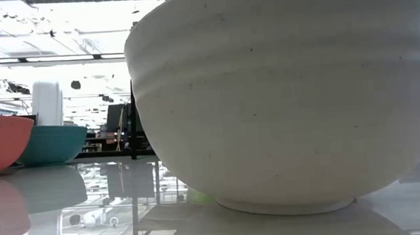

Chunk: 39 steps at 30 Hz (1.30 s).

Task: Place and stack bowls onto a shelf
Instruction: Stack the red bowl on top of the light blue bowl on the shelf

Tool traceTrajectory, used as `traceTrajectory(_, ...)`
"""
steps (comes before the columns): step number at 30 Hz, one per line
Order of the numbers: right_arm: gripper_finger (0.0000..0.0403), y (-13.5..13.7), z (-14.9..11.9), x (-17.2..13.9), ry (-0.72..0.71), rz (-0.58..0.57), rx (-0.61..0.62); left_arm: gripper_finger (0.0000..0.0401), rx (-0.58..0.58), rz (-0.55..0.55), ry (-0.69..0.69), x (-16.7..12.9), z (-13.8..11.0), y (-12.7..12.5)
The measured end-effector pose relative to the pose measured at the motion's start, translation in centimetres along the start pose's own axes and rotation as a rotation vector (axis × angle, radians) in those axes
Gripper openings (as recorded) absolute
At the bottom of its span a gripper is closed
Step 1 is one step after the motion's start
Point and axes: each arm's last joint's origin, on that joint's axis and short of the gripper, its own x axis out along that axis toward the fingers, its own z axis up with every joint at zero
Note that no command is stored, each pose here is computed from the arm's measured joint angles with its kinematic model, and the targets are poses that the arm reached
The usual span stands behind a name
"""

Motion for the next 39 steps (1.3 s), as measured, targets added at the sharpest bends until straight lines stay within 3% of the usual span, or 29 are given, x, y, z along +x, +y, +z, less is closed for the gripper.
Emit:
traceTrajectory(4, 0.0172, 0.2, -2.2, -0.8, 0.021, 0.040, 0.055, 0.0038, -0.020, 0.018, -0.040, -2.5, -1.1, -0.8)
traceTrajectory(11, 0.0172, 2.0, -4.4, -1.6, 0.059, 0.094, 0.052, 0.0021, -0.125, 0.008, -0.120, -6.0, -6.0, -3.1)
traceTrajectory(17, 0.0172, 3.9, -6.2, -1.2, 0.153, 0.132, -0.006, 0.0021, -0.113, 0.061, -0.133, -8.6, -8.4, -6.2)
traceTrajectory(22, 0.0172, 4.8, -8.1, -0.4, 0.288, 0.095, -0.045, 0.0022, -0.079, 0.068, -0.114, -9.3, -9.3, -8.6)
traceTrajectory(31, 0.0172, 7.2, -11.7, -0.8, 0.463, 0.112, -0.085, 0.0084, -0.092, 0.070, -0.117, -10.5, -10.0, -11.7)
traceTrajectory(39, 0.0172, 8.5, -15.7, -0.5, 0.638, -0.034, -0.086, 0.0136, -0.164, 0.095, -0.010, -10.8, -11.6, -12.7)
